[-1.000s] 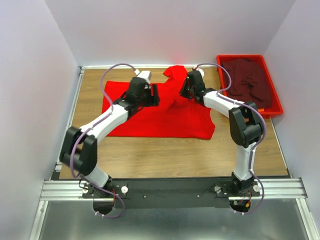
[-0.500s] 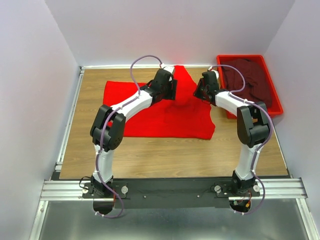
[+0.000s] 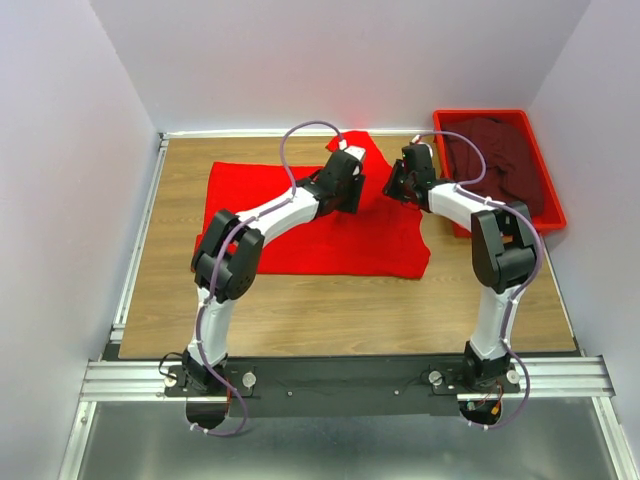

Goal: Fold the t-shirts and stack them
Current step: Fold the tshirt

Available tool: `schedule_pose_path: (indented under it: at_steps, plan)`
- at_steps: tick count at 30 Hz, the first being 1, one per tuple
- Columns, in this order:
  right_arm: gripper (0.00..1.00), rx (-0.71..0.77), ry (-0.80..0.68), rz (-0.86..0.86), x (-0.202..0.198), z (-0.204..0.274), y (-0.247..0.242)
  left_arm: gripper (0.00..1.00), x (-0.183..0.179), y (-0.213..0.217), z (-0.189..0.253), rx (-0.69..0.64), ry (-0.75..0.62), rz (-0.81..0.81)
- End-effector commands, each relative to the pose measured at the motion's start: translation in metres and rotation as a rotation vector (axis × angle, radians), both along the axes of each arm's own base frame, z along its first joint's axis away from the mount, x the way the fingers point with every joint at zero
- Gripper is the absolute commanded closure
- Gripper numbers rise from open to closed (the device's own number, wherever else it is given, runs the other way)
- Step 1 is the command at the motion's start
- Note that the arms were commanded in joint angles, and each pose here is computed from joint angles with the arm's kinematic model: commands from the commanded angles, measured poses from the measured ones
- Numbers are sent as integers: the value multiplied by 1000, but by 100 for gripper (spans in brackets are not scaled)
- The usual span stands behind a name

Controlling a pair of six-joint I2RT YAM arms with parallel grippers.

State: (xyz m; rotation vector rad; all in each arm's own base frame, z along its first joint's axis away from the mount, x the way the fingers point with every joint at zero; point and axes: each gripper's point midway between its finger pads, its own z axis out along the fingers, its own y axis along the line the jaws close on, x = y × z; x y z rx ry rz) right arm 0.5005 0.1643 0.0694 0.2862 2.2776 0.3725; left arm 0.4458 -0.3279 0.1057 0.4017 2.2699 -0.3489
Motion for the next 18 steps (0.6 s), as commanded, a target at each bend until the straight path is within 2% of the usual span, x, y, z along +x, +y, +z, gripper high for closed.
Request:
schedule_pose_path:
  at_steps: [1, 9, 18]
  plan:
    - [64, 6, -5, 42, 5, -1, 8, 41, 4, 6, -17, 66, 10, 21]
    - [64, 5, -1, 53, 8, -4, 9, 52, 12, 6, -20, 79, 1, 40]
    - [64, 28, 31, 92, 4, -17, 19, 58, 16, 7, -19, 88, -17, 50]
